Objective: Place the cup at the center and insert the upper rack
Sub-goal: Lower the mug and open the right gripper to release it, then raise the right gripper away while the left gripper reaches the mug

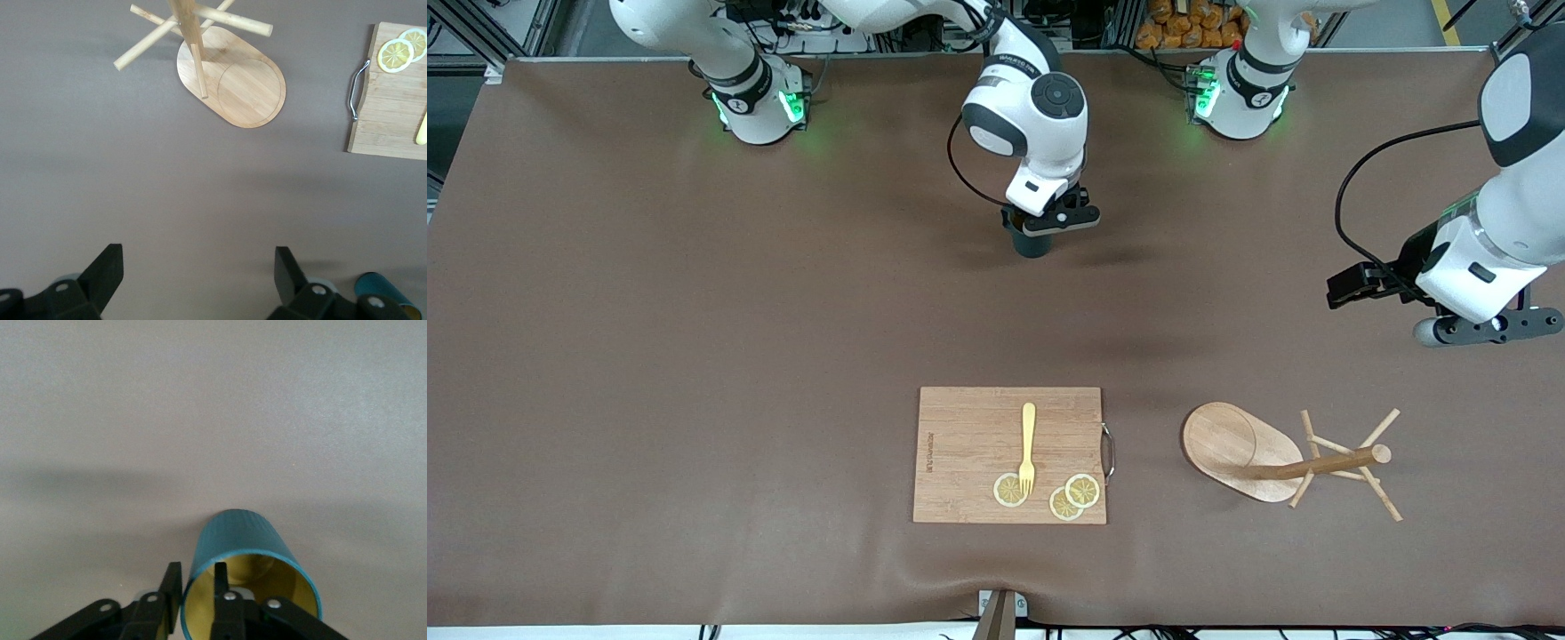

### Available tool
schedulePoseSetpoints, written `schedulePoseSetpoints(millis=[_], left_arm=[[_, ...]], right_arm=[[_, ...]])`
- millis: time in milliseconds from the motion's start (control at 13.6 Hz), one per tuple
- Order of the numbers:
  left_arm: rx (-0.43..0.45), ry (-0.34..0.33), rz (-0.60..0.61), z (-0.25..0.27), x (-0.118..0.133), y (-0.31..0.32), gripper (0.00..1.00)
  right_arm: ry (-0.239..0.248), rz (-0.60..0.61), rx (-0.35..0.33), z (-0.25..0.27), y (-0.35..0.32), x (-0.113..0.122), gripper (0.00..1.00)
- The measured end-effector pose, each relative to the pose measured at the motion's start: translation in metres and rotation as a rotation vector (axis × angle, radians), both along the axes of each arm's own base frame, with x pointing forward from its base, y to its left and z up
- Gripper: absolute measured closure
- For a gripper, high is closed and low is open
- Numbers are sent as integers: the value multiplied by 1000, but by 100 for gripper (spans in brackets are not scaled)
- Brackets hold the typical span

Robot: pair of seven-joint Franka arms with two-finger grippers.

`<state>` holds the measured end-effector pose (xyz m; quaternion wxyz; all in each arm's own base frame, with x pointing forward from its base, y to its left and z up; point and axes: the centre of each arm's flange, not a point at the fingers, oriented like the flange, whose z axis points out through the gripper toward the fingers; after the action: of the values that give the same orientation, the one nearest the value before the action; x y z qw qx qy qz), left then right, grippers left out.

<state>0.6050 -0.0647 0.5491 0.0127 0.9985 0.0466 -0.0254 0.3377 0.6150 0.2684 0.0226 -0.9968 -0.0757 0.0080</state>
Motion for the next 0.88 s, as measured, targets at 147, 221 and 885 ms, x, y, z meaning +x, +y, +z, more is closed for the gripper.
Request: schedulePoseSetpoints(millis=[147, 221, 885], left_arm=[[0, 0, 0, 0, 0, 0, 0], [0, -1, -1, 0, 0, -1, 0], [0, -3, -16, 3, -8, -56, 0]], right_arm=[[-9, -3, 14, 7, 3, 3, 45], [-17, -5, 25, 14, 4, 6, 34], [-43, -205, 20, 231, -132, 114, 0]])
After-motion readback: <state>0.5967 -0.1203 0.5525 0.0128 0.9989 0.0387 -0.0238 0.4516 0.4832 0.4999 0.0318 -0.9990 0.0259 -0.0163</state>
